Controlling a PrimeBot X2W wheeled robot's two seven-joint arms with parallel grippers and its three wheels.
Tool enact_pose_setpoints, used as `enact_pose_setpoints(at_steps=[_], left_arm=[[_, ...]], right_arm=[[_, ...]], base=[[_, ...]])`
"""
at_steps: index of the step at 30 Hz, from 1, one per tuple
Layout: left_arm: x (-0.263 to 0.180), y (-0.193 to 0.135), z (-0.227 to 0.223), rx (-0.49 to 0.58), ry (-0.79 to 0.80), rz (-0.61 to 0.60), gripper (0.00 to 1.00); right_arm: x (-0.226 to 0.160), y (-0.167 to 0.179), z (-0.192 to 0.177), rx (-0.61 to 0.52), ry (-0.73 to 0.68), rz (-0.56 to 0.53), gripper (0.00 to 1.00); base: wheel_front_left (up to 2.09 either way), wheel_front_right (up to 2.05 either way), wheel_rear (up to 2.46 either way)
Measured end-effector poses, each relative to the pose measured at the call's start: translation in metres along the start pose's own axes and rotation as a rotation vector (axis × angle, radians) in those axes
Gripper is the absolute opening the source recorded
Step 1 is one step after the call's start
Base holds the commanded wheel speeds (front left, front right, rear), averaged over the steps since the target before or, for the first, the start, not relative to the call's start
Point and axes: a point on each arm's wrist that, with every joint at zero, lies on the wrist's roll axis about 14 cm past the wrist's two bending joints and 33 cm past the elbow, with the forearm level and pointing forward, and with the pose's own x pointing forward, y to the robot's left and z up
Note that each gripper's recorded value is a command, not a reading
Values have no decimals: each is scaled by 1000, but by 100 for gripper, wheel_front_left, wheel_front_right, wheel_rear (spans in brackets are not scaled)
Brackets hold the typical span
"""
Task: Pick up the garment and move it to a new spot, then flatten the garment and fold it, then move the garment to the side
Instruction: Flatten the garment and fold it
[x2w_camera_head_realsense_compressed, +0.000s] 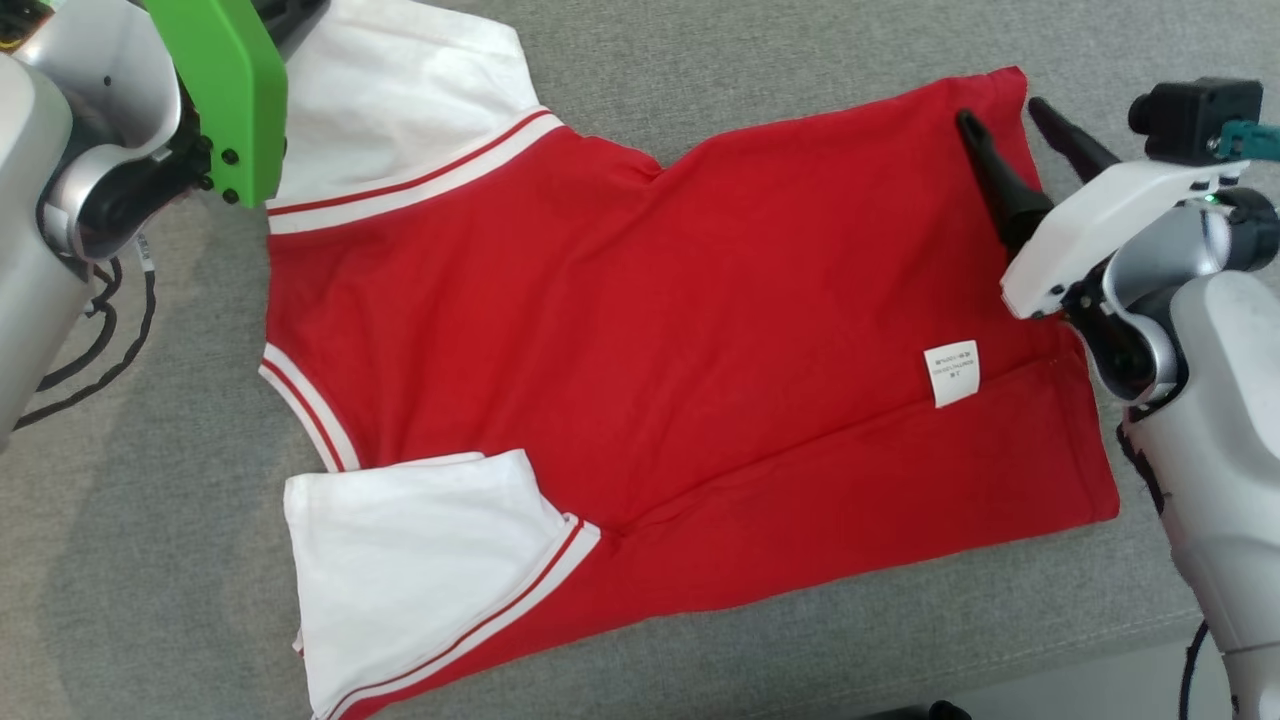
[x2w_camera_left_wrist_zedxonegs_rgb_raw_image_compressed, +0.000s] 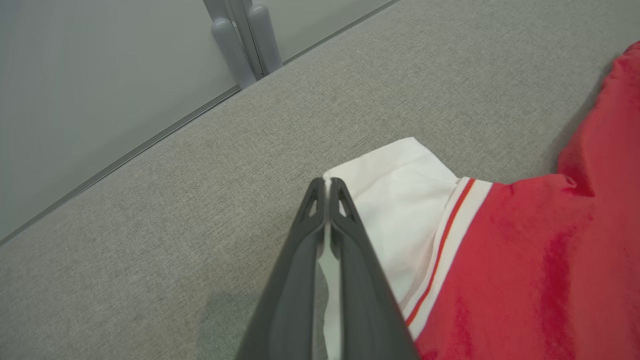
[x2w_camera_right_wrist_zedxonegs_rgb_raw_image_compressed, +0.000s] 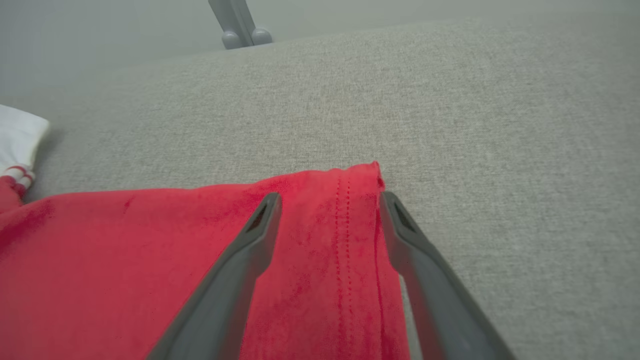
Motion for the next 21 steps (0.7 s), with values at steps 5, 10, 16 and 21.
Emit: enact_pose_setpoints(at_steps=[5, 10, 16, 21], left_arm=[[-16, 0, 2, 3, -16, 10, 0], [-23, 1, 0, -10, -28, 18, 0], [-25, 0, -6, -13, -14, 19, 0], [-29, 2, -8, -13, -12, 32, 0]], right_arm=[[13, 1, 1, -26, 64, -6, 100], [22, 11, 5, -15, 66, 13, 100], [24, 13, 8, -16, 59, 18, 33], [25, 15, 15, -14, 40, 21, 0]], base=[[0, 0, 0], [0, 0, 0], [0, 0, 0], [0, 0, 0]])
